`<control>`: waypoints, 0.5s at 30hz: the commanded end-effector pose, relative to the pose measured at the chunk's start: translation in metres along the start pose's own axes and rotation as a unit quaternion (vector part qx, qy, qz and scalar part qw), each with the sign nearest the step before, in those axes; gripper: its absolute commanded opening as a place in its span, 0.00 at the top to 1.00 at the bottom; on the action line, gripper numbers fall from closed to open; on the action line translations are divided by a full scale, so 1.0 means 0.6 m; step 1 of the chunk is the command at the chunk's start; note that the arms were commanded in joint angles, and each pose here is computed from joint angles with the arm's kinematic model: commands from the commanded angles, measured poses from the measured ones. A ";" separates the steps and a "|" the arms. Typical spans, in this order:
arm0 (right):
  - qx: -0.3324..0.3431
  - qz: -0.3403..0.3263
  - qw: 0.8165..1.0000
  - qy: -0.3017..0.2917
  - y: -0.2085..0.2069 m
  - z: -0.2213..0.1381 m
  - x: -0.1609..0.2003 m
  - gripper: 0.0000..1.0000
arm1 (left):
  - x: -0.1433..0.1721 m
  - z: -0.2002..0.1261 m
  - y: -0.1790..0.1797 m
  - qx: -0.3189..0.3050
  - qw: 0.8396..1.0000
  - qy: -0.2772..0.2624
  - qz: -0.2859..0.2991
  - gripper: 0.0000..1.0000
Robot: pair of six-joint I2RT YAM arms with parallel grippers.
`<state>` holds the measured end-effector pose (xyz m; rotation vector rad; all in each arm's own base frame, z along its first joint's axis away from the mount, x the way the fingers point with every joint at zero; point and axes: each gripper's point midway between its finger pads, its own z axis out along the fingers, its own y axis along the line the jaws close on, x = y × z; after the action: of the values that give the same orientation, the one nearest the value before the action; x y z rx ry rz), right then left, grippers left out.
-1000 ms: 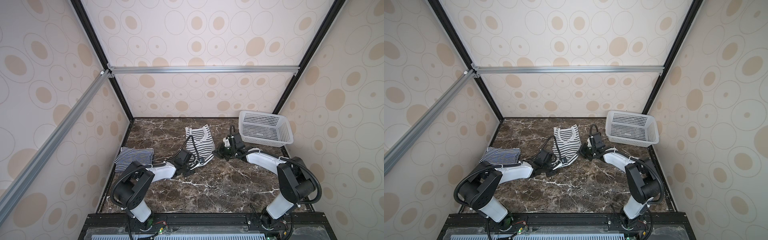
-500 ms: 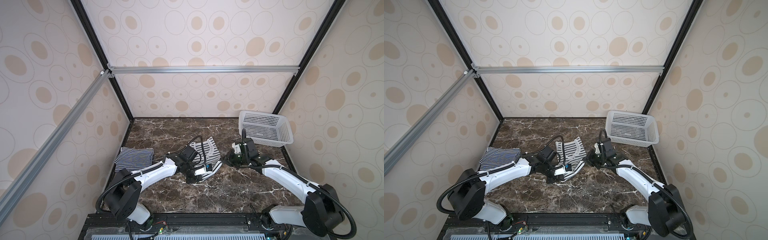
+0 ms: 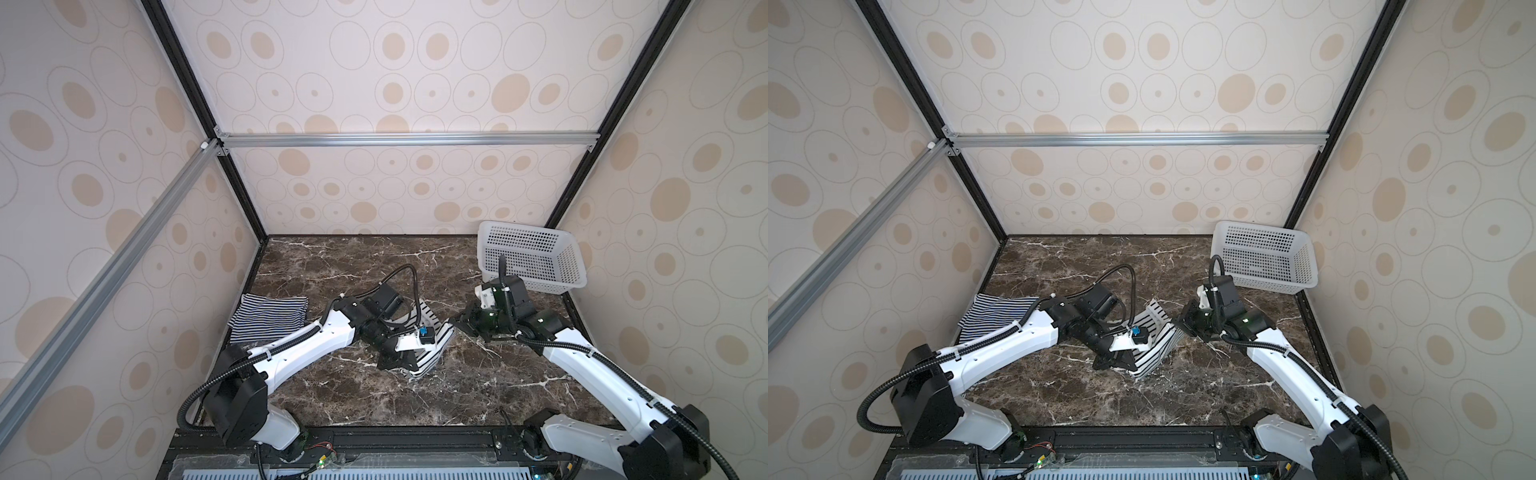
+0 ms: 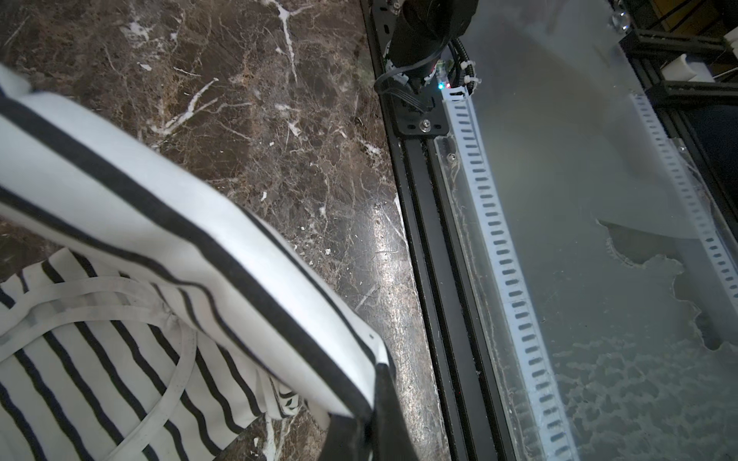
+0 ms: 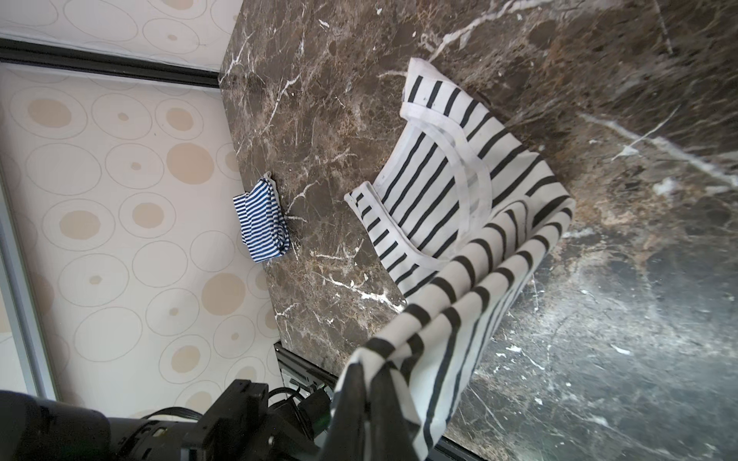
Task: Fold and stack tank tops
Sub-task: Fold the tank top at the center of the table.
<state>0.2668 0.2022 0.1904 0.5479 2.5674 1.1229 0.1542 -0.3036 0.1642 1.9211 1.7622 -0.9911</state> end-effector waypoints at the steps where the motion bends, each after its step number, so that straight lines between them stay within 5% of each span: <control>1: 0.001 -0.004 1.000 -0.003 0.021 0.017 -0.027 0.94 | -0.007 -0.033 0.035 -0.015 0.999 -0.032 -0.010 1.00; 15: 0.020 -0.001 0.998 0.053 0.064 0.186 -0.139 0.91 | 0.115 -0.084 0.217 -0.060 0.994 -0.012 -0.091 1.00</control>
<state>0.3821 0.2558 0.1616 0.5296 2.6695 1.1166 0.2813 -0.2485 0.1297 1.6592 1.9915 -0.9476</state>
